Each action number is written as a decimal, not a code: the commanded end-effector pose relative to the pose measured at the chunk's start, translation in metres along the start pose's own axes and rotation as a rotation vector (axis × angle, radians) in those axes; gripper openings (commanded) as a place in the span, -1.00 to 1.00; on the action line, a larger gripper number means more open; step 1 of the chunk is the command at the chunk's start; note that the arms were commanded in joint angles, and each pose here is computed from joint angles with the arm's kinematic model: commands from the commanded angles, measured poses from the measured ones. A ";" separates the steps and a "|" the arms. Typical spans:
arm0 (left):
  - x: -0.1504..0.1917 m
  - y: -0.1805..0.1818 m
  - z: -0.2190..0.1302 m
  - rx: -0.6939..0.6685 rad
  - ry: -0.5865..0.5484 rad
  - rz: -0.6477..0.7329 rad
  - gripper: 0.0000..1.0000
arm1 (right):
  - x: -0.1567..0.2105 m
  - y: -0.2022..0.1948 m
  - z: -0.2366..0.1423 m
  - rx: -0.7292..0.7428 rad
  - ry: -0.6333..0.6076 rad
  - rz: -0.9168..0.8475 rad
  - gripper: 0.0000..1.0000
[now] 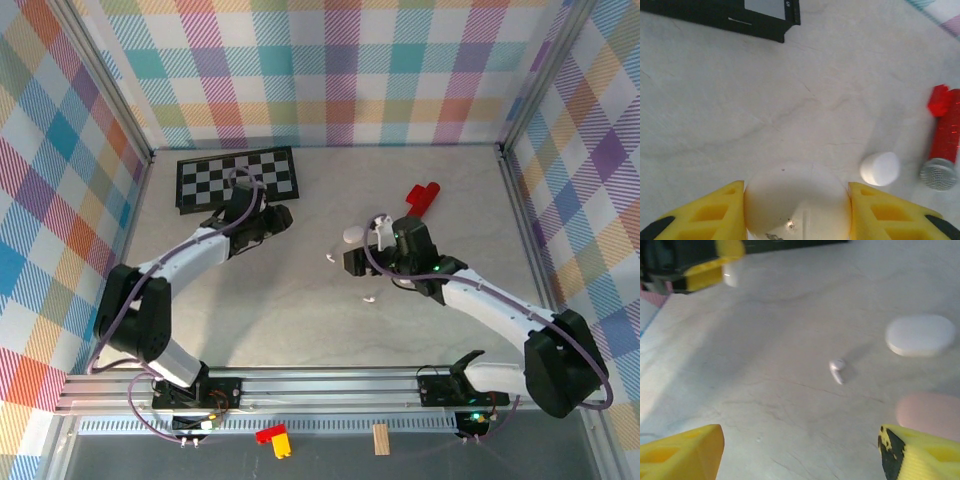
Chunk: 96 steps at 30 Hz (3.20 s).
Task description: Insert wireless bluetooth earbuds into charging case
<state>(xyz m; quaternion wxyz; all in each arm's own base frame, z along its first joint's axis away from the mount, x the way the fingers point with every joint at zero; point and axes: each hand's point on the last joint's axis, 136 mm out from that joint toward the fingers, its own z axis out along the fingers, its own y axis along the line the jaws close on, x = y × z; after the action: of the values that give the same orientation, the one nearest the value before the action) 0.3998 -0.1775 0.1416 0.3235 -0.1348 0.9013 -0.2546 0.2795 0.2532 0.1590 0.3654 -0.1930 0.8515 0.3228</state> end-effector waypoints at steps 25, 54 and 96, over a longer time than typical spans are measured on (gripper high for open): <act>0.006 -0.021 -0.107 0.209 -0.112 -0.262 -0.15 | -0.072 0.145 0.078 -0.431 -0.524 -0.468 0.74; 0.009 -0.022 -0.113 0.234 -0.119 -0.239 -0.15 | -0.084 0.151 0.114 -0.448 -0.458 -0.414 -0.52; 0.098 -0.125 -0.130 0.785 -0.295 1.022 1.00 | -0.076 0.117 -0.076 -0.590 -0.110 -0.532 -0.94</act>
<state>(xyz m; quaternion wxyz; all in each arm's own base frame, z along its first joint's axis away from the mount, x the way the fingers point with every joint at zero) 0.2658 -0.2591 0.2292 0.5047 0.3504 0.7088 -0.3466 0.2528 0.2929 0.2839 0.4175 -0.4418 0.6624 0.4379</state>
